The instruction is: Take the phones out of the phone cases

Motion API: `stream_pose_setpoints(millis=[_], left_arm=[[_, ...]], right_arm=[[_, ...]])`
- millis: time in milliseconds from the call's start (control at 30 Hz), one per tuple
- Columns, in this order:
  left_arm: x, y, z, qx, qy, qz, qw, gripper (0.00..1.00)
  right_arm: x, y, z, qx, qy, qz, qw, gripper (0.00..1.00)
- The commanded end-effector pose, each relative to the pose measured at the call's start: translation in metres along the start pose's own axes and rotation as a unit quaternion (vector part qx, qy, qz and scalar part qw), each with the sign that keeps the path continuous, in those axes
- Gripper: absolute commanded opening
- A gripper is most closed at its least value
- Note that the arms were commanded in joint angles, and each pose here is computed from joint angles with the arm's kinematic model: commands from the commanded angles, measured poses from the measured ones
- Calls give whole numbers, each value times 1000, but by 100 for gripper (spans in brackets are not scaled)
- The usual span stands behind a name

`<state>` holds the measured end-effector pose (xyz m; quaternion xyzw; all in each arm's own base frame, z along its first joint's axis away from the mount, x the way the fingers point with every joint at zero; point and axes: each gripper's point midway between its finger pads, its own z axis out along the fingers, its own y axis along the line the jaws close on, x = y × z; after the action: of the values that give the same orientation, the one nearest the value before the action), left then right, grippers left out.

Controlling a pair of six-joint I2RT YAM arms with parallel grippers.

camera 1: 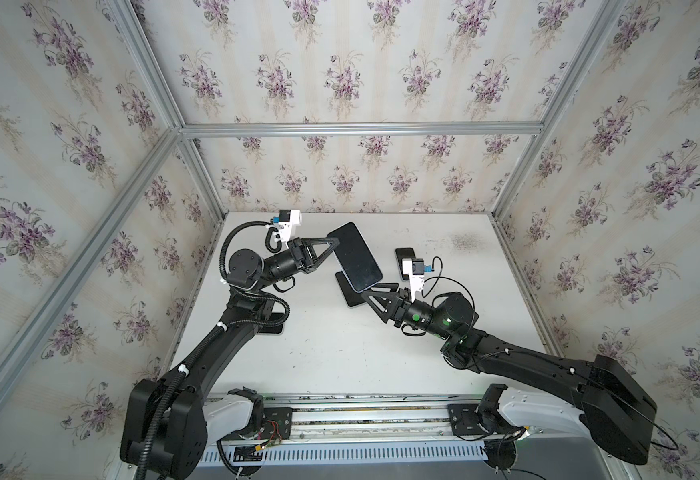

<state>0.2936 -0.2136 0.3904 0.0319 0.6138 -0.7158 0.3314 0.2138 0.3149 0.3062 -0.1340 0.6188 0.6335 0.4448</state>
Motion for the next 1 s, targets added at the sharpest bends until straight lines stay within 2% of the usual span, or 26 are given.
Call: stream_pose_setpoints(millis=[0,667,967], left_arm=[[-1,-12,0,18,-4,19,1000,0],[14,-18,4,29,16,27,999,0],[13,-9,5,21,11,20,1000,0]], right_arm=[[-10,9,0,-18,-20,-4,1000,64],[-28,-2,-9,24,-48,-6,999,61],[-24,-6,-14,24,-48,14,998,39]])
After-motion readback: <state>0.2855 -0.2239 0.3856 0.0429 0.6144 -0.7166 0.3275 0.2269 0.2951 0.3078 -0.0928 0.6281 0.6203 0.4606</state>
